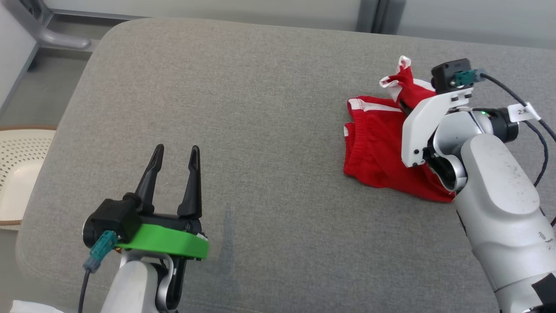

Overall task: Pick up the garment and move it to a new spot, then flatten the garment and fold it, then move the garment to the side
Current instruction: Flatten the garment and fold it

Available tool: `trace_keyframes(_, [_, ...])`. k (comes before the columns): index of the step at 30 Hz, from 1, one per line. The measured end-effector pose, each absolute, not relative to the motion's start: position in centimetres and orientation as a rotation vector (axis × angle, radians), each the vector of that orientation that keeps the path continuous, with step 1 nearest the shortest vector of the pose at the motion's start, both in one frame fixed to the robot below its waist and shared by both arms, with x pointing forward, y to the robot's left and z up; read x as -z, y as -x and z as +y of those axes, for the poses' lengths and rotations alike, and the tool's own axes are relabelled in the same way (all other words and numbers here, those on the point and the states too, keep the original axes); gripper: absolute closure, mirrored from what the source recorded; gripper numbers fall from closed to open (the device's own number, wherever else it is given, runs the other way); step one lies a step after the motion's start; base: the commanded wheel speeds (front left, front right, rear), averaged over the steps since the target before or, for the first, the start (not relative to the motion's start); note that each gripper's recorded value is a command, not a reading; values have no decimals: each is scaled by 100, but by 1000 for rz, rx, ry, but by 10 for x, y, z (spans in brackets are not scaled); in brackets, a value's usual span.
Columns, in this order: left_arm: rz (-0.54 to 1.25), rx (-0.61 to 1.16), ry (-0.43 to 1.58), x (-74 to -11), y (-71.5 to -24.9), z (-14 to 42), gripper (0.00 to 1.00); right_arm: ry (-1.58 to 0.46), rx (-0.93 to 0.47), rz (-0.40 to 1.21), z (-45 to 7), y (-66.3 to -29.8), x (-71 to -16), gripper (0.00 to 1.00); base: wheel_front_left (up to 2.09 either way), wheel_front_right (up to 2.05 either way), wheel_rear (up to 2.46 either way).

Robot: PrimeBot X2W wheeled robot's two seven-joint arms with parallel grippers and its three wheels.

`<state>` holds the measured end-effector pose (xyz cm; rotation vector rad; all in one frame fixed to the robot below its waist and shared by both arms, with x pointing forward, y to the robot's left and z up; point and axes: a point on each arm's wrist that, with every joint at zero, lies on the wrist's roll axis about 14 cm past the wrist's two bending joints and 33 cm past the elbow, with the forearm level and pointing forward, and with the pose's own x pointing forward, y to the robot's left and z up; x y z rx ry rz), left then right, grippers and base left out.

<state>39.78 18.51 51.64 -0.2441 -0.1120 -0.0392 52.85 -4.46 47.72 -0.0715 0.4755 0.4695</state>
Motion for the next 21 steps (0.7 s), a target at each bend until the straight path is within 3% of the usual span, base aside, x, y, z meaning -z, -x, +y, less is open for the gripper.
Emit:
trace_keyframes(5, [-101, 31, 244, -514, -393, 187, 0, 123, -509, 545, -27, -522, -455, 100, 0, 0, 0])
trace_keyframes(6, [-101, 26, 242, -513, -392, 189, 0, 125, -519, 551, -21, -522, -453, 81, 0, 0, 0])
trace_keyframes(7, [-100, 22, 240, -513, -390, 190, 0, 129, -533, 557, -15, -520, -450, 27, 0, 0, 0])
trace_keyframes(8, [-99, 20, 239, -513, -389, 191, 0, 126, -541, 560, -12, -519, -449, 0, 0, 0, 0])
trace_keyframes(16, [-118, -11, 234, -519, -380, 201, 0, -112, -649, 455, 37, -510, -490, 0, 0, 0, 0])
trace_keyframes(21, [-124, -5, 237, -521, -377, 199, 0, -184, -606, 259, 11, -527, -541, 0, 0, 0, 0])
